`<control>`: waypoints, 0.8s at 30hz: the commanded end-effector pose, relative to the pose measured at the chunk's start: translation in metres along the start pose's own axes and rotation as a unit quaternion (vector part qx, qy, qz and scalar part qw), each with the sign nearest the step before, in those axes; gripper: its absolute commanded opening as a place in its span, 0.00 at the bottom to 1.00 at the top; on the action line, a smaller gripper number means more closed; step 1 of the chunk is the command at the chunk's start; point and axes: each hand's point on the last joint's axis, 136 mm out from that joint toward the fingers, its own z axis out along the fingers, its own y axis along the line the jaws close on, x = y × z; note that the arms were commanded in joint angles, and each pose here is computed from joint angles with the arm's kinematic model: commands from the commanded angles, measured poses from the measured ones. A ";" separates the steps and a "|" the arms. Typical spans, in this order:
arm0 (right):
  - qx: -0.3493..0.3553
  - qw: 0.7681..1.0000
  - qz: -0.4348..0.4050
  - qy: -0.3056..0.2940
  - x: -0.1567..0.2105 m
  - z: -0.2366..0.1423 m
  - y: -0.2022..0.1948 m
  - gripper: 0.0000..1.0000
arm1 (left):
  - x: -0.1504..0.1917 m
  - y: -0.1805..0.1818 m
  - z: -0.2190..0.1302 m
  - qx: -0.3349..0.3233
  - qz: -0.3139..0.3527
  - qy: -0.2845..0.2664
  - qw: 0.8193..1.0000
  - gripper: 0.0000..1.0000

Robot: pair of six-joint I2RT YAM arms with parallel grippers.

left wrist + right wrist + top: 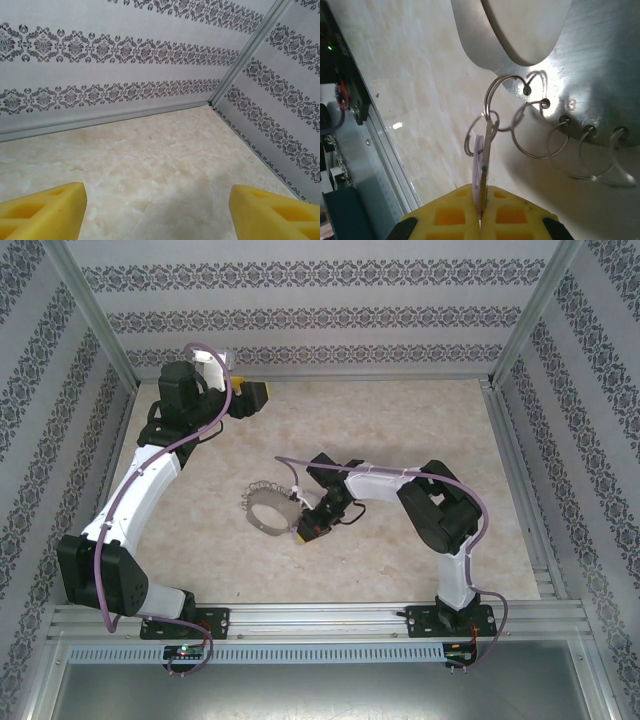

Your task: Put the keys on the keyring

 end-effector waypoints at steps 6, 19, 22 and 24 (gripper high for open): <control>-0.001 0.999 0.013 0.032 0.026 0.015 0.000 0.16 | -0.005 0.003 0.004 0.010 -0.006 -0.012 1.000 0.76; 0.025 0.999 -0.011 -0.019 0.039 -0.038 0.032 0.50 | -0.006 -0.001 0.001 0.014 -0.007 -0.010 1.000 1.00; 0.034 0.997 -0.020 -0.065 0.025 -0.067 0.039 0.63 | -0.008 -0.002 -0.002 0.010 -0.006 -0.011 1.000 1.00; 0.049 0.993 -0.029 -0.104 0.013 -0.092 0.042 0.73 | -0.007 -0.003 -0.005 0.008 -0.004 -0.009 1.000 1.00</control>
